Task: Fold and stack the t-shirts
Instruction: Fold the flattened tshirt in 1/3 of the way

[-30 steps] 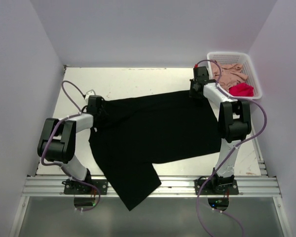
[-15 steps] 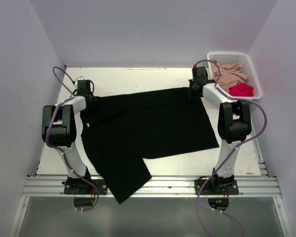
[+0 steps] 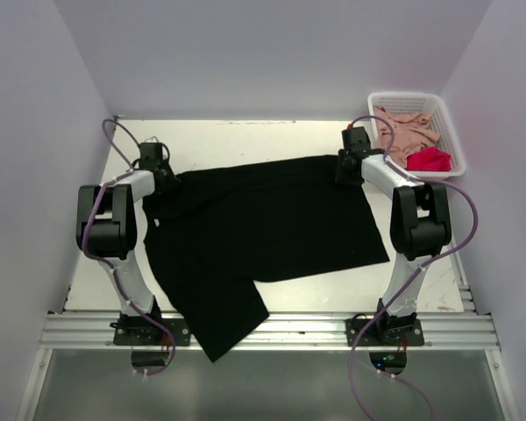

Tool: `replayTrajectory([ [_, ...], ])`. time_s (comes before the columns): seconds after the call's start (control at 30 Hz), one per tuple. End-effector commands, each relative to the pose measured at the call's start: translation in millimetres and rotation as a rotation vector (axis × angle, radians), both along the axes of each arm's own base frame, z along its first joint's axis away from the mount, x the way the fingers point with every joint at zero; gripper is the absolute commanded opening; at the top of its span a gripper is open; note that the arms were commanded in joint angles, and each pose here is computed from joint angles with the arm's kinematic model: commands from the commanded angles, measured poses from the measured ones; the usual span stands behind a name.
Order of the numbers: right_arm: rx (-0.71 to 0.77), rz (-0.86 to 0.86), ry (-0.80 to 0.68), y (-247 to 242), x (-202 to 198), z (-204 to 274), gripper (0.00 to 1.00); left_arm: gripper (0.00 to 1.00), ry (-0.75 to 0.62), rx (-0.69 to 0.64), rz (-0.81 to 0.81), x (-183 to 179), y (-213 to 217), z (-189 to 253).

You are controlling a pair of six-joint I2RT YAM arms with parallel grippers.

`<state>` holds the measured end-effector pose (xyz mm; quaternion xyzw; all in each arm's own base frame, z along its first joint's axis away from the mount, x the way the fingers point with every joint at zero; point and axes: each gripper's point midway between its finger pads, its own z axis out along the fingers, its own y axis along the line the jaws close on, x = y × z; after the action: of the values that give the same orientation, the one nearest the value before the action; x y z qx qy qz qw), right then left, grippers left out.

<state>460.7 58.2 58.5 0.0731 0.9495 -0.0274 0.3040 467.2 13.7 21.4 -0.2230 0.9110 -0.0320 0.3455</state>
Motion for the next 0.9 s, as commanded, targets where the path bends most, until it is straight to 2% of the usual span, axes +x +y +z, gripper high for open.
replayTrajectory([
  [0.0, -0.020, -0.051, -0.044, -7.2, -3.4, 18.9, 0.36, 0.00, -0.038, -0.048, -0.052, -8.4, -19.0, 13.7],
  [0.37, -0.052, -0.045, -0.028, -9.5, 8.1, 3.8, 0.32, 0.00, 0.018, -0.022, -0.024, -19.1, -16.4, -11.7],
  [0.47, -0.057, -0.043, -0.031, -9.4, 10.0, 7.0, 0.31, 0.00, 0.009, -0.012, -0.010, -23.0, -13.6, -5.4],
  [0.57, -0.057, -0.040, -0.044, -9.7, 9.4, 12.1, 0.31, 0.00, -0.057, -0.007, -0.005, -22.2, -12.6, 22.2],
  [0.67, -0.057, -0.038, -0.051, -10.0, 8.2, 14.5, 0.31, 0.00, -0.179, 0.020, 0.004, -21.8, -8.3, 69.3],
  [0.77, -0.058, -0.038, -0.051, -10.9, 7.3, 14.0, 0.31, 0.00, -0.230, 0.069, 0.028, -24.5, 1.3, 85.4],
  [0.87, -0.052, -0.038, -0.054, -9.9, 7.9, 14.3, 0.31, 0.00, -0.206, 0.099, 0.040, -21.3, 7.0, 82.2],
])
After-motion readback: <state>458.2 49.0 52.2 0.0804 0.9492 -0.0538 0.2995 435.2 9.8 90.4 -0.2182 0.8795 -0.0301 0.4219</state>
